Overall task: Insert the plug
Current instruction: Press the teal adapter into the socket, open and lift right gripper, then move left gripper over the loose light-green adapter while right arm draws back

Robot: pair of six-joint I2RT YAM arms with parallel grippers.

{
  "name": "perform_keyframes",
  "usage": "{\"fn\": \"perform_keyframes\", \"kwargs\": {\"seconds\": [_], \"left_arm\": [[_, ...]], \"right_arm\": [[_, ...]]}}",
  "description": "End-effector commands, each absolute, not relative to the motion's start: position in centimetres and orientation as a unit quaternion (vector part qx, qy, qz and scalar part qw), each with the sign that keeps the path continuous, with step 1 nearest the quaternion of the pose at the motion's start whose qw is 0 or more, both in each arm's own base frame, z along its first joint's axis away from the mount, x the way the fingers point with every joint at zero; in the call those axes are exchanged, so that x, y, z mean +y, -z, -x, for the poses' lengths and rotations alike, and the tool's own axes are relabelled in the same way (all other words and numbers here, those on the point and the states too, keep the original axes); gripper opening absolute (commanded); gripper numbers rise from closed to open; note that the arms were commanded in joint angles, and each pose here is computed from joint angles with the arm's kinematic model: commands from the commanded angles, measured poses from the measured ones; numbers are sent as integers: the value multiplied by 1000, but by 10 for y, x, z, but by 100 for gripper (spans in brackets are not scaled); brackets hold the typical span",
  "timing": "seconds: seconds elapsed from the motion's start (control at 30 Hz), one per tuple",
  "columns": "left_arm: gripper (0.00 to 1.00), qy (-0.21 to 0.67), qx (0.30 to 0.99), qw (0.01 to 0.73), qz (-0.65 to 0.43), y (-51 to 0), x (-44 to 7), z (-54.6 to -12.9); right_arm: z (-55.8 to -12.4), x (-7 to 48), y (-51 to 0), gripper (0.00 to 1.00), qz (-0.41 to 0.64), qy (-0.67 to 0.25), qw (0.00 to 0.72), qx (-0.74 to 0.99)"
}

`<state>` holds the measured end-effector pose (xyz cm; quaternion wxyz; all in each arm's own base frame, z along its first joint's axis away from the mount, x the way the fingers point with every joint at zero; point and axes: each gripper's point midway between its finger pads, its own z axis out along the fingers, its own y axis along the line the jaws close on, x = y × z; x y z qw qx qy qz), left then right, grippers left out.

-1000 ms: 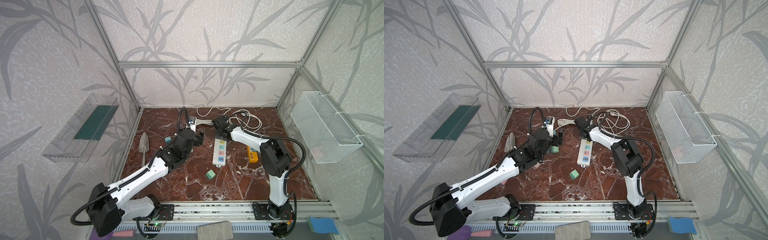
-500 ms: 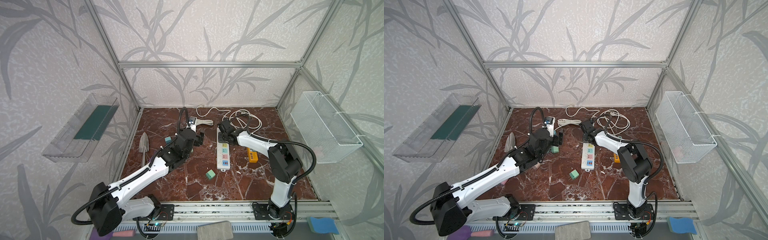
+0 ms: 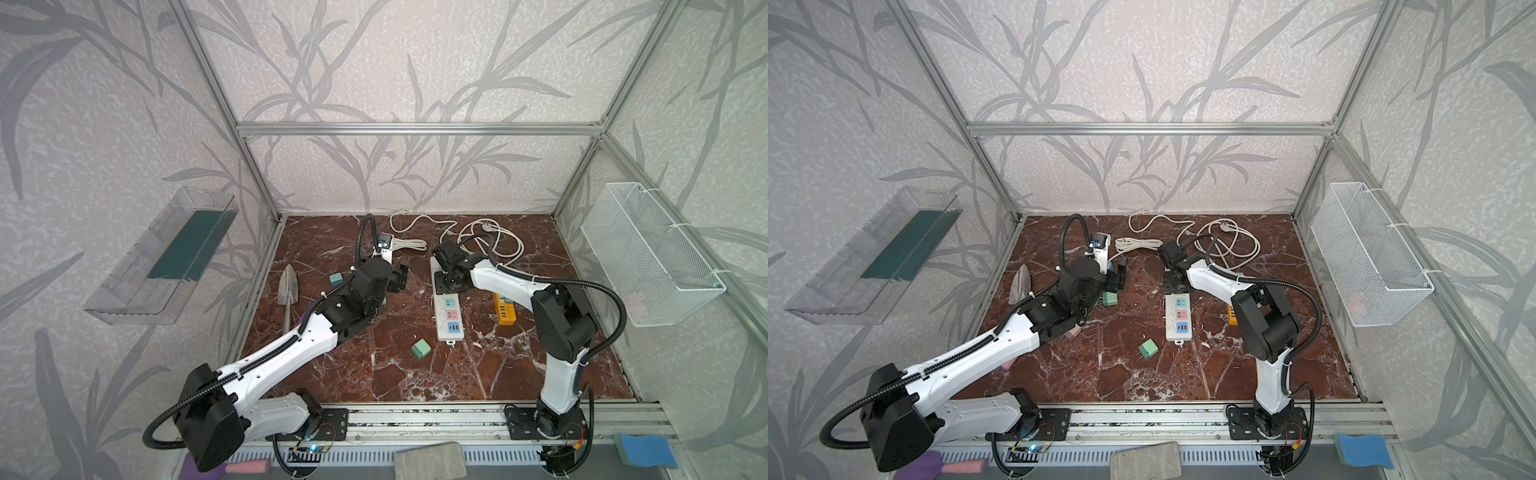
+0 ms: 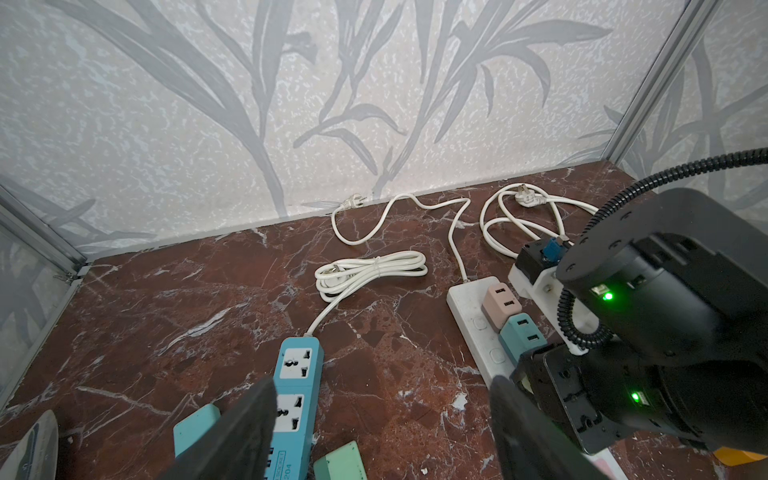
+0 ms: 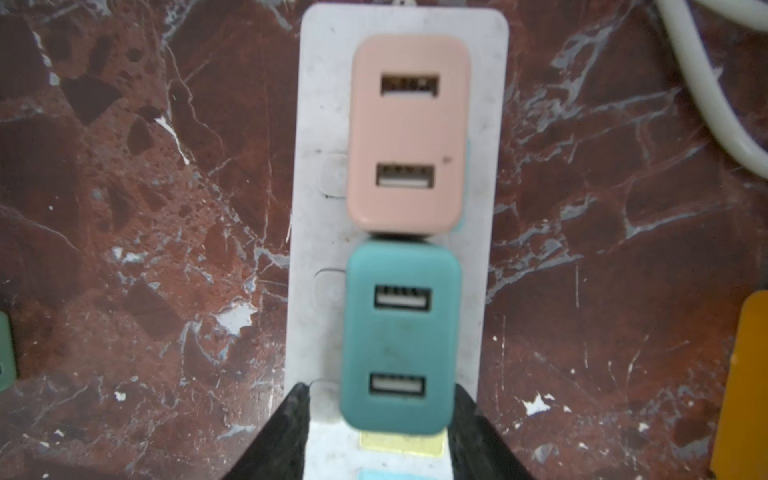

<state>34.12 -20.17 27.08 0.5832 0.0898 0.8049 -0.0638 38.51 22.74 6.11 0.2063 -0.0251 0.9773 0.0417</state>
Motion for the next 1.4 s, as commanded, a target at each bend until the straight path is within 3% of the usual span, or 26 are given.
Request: {"fn": "perform_keyframes", "kwargs": {"seconds": [0.0, 0.17, 0.3, 0.63, 0.93, 1.37], "left_arm": [[80, 56, 801, 590, -81, -272, -196, -342], [80, 60, 802, 588, -83, -271, -198, -342], [80, 63, 804, 585, -85, -269, -200, -343], [80, 55, 810, 577, -92, -260, -202, -345], [80, 50, 814, 571, -96, -254, -204, -347], [80, 28, 836, 532, -133, -231, -213, -349]], "right_arm": [[-388, 229, -93, 54, 17, -56, 224, 973], [-401, 226, -130, 55, 16, -74, 274, 959], [-415, 213, -132, 55, 10, -65, 273, 960], [-423, 202, -83, 54, 4, -57, 207, 977], [-407, 192, -62, 52, -9, -49, 195, 980], [-409, 206, -169, 55, 25, -128, 293, 947]]}}
